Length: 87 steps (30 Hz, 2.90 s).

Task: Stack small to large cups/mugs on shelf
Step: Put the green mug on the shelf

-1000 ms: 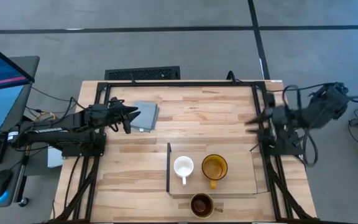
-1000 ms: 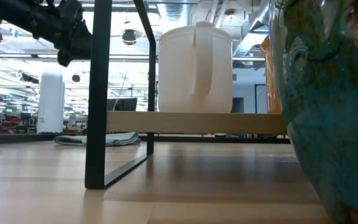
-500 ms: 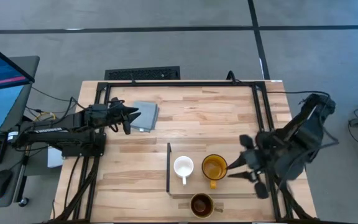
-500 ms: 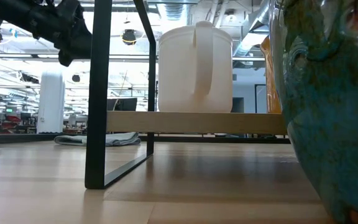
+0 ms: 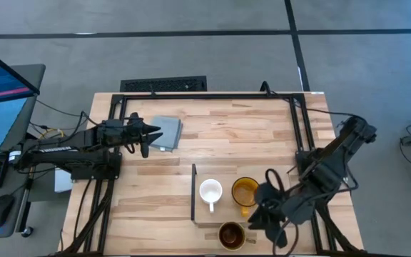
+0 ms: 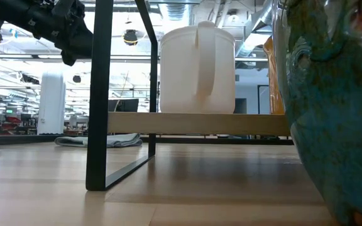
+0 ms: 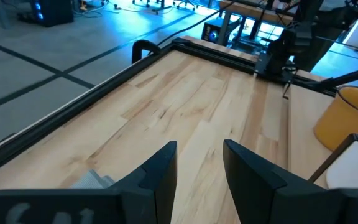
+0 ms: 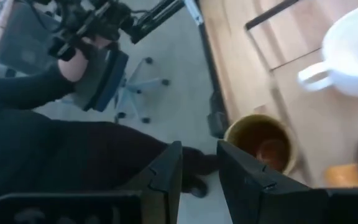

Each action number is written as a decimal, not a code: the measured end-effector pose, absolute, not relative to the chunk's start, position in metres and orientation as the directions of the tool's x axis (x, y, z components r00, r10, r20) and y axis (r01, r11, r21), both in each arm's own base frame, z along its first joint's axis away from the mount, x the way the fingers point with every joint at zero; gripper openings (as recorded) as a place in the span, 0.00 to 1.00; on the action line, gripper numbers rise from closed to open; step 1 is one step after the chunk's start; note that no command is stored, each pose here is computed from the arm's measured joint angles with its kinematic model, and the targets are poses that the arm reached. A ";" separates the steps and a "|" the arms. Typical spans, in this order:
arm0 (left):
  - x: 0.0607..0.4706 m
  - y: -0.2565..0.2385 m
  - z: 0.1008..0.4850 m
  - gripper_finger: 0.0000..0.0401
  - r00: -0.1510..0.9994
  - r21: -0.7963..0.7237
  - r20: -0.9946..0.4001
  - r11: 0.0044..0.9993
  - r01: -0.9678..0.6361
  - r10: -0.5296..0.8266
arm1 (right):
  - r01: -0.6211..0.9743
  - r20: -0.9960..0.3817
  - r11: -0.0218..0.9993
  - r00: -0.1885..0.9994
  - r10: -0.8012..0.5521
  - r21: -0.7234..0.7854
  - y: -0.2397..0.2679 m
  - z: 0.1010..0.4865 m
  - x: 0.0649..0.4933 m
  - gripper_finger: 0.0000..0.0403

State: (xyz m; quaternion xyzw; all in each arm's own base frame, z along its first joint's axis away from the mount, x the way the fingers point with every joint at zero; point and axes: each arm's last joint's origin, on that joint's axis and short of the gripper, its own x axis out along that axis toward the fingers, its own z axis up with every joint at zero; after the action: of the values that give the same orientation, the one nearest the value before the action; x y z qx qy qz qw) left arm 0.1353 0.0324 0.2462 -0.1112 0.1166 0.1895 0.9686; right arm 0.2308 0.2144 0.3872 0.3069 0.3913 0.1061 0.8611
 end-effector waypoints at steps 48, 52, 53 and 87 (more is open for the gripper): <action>0.133 0.029 0.236 0.30 0.896 -0.187 -0.377 0.928 -0.322 0.235 | -0.437 -0.709 0.889 0.584 0.395 0.136 0.161 0.330 0.331 0.32; 0.133 0.029 0.236 0.30 0.896 -0.177 -0.377 0.931 -0.319 0.235 | -0.439 -0.688 0.888 0.603 0.404 0.136 0.161 0.332 0.334 0.39; 0.133 0.029 0.236 0.30 0.896 -0.170 -0.377 0.933 -0.317 0.236 | -0.443 -0.685 0.887 0.606 0.405 0.133 0.161 0.332 0.334 0.41; 0.131 0.029 0.231 0.30 0.872 -0.148 -0.428 0.933 -0.329 0.240 | -0.655 -0.757 0.711 0.594 0.273 -0.257 0.185 0.324 0.314 0.63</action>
State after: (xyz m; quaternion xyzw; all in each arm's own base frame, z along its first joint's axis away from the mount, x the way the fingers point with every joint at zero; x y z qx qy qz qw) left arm 0.1306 0.0286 0.2309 -0.1087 0.2059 0.1479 0.9612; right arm 0.3142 0.1847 0.3244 -0.2656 0.3592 0.2723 0.8522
